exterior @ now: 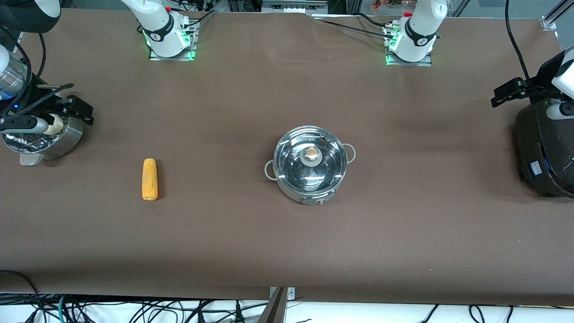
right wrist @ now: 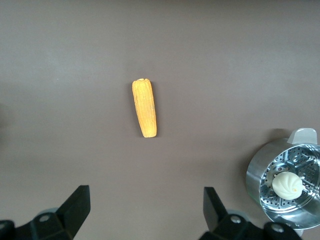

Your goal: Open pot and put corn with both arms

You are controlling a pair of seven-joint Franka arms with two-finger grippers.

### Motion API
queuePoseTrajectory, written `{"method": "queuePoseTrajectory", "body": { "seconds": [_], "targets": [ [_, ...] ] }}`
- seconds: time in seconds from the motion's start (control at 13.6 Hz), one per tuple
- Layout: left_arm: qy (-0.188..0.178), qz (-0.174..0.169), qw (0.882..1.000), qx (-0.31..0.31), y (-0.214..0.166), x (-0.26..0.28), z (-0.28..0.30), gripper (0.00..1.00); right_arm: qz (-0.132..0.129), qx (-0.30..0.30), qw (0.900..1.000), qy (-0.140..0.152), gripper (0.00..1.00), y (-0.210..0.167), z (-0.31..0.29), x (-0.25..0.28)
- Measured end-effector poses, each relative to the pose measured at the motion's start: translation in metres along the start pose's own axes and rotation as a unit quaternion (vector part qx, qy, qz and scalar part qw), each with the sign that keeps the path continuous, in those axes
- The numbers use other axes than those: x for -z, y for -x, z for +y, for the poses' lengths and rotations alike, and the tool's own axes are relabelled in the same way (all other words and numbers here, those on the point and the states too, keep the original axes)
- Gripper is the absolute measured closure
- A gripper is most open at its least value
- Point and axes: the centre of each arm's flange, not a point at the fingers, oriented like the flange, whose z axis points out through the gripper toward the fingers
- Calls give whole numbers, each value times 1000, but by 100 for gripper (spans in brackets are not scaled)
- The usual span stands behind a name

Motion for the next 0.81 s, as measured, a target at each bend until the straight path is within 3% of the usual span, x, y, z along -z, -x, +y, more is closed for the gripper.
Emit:
{"method": "queuePoseTrajectory", "body": {
  "seconds": [0.81],
  "targets": [
    [0,0,1000,0,0,0,0,0,-24,4,1000,-7,0,-35,-2,-69]
  ]
}}
